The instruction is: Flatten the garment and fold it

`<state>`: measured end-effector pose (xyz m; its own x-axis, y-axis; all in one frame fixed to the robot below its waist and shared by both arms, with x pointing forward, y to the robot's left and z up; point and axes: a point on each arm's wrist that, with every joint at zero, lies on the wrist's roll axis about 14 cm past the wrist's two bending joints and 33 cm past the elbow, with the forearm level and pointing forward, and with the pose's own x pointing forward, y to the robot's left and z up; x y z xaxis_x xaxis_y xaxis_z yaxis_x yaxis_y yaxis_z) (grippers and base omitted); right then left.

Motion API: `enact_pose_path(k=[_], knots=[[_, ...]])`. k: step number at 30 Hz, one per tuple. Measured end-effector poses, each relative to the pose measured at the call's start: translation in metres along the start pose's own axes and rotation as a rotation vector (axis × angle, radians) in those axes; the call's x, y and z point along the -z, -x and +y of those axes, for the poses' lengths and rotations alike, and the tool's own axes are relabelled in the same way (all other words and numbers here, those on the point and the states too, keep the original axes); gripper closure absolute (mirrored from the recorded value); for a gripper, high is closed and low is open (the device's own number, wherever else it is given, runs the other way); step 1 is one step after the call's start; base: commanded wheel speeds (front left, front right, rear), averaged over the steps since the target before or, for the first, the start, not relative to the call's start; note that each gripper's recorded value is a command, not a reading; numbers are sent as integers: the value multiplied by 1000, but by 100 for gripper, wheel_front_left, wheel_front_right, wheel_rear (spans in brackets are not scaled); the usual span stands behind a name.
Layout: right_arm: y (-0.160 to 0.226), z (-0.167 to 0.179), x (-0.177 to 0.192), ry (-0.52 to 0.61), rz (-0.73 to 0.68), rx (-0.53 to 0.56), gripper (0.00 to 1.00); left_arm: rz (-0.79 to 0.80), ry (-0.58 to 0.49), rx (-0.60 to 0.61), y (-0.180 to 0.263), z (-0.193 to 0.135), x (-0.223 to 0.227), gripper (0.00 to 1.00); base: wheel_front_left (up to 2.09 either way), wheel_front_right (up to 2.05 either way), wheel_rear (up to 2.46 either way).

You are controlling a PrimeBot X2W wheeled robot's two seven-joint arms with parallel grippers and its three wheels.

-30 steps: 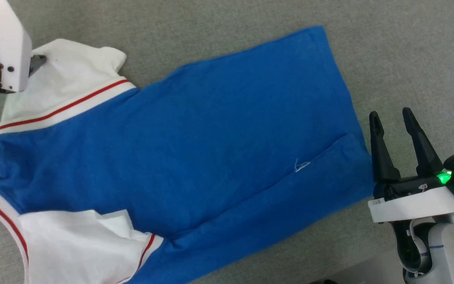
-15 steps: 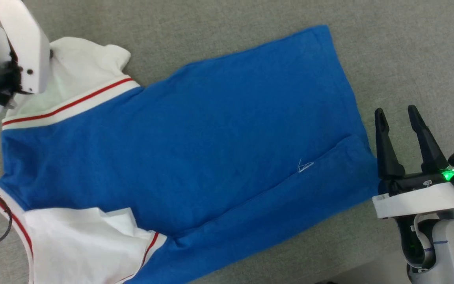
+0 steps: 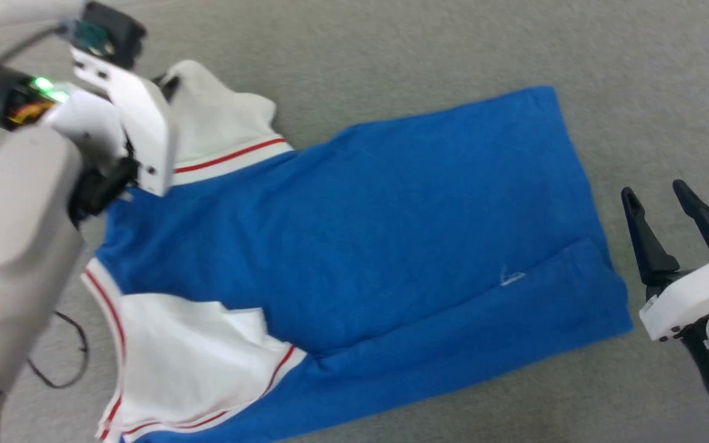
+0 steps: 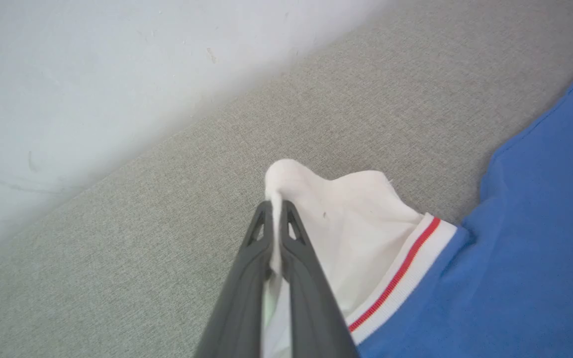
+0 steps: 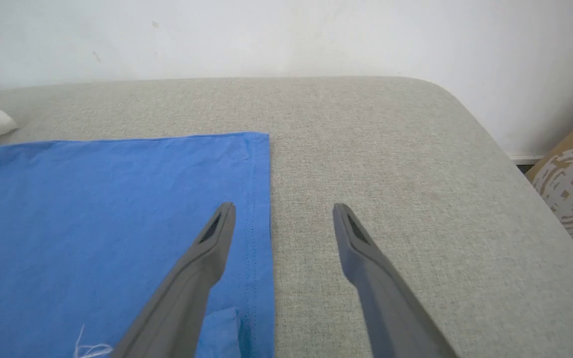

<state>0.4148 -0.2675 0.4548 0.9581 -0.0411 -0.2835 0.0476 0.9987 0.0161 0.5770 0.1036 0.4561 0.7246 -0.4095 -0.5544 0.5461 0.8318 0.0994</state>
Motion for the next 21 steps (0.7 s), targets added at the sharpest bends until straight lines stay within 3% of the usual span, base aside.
enact_pose_path(k=[11,16,21], knots=[[-53,23,-23,115,294,-166,0,-203,39,-34,65,-18,0,100,0,0,0],[-90,21,-32,176,379,-158,0,-270,65,-55,84,-23,1,100,0,0,0],[-119,23,-10,192,516,-145,0,-304,74,-52,89,-33,8,100,0,0,0]])
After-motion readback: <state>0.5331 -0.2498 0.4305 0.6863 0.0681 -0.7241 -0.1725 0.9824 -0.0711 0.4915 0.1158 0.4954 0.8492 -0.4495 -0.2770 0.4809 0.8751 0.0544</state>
